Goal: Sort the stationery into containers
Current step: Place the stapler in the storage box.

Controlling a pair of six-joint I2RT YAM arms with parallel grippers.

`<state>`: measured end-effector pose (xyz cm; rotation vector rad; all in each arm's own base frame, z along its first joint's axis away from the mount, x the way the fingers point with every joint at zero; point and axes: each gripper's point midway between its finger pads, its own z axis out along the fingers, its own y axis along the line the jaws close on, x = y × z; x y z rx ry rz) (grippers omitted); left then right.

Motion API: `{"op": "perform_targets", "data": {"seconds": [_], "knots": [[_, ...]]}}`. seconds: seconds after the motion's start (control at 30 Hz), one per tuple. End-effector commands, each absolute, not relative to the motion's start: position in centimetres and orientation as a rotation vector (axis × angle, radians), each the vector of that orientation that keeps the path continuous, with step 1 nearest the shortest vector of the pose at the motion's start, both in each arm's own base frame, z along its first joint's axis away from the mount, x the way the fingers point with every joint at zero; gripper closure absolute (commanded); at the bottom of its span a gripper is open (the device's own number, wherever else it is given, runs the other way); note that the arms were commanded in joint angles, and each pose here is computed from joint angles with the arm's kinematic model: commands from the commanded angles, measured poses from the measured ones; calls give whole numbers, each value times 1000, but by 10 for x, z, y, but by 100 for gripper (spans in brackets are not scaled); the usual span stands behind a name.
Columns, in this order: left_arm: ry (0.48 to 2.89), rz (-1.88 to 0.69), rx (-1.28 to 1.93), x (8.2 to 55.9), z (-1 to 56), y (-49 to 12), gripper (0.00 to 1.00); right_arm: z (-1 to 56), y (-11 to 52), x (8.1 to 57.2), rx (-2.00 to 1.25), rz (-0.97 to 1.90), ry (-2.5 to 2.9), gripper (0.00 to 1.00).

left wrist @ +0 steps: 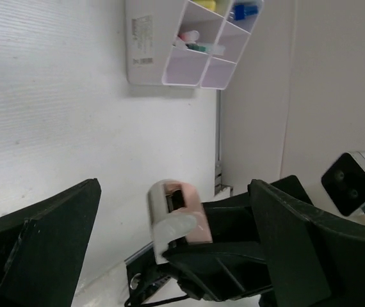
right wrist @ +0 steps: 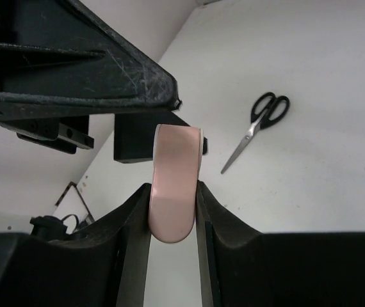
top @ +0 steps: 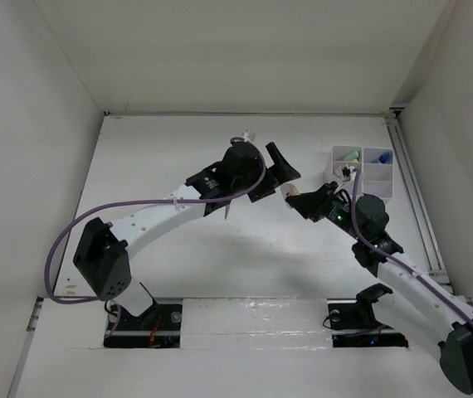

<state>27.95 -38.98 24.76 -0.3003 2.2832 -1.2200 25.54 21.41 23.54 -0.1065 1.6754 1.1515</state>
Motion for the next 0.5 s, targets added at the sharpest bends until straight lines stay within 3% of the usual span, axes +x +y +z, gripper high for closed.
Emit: {"op": "perform_targets", "data": {"seconds": [0.0, 0.27, 0.47], "knots": [[2194, -1139, -395, 301, 274, -355, 0, 258, 203, 267, -27, 1075, 1658, 100], [2122, -950, -587, 311, 264, -261, 0, 242, 125, 307, 442, 708, 1748, 100], [2081, -847, -601, 299, 271, -230, 0, 227, 77, 325, 681, 544, 1797, 100]]}}
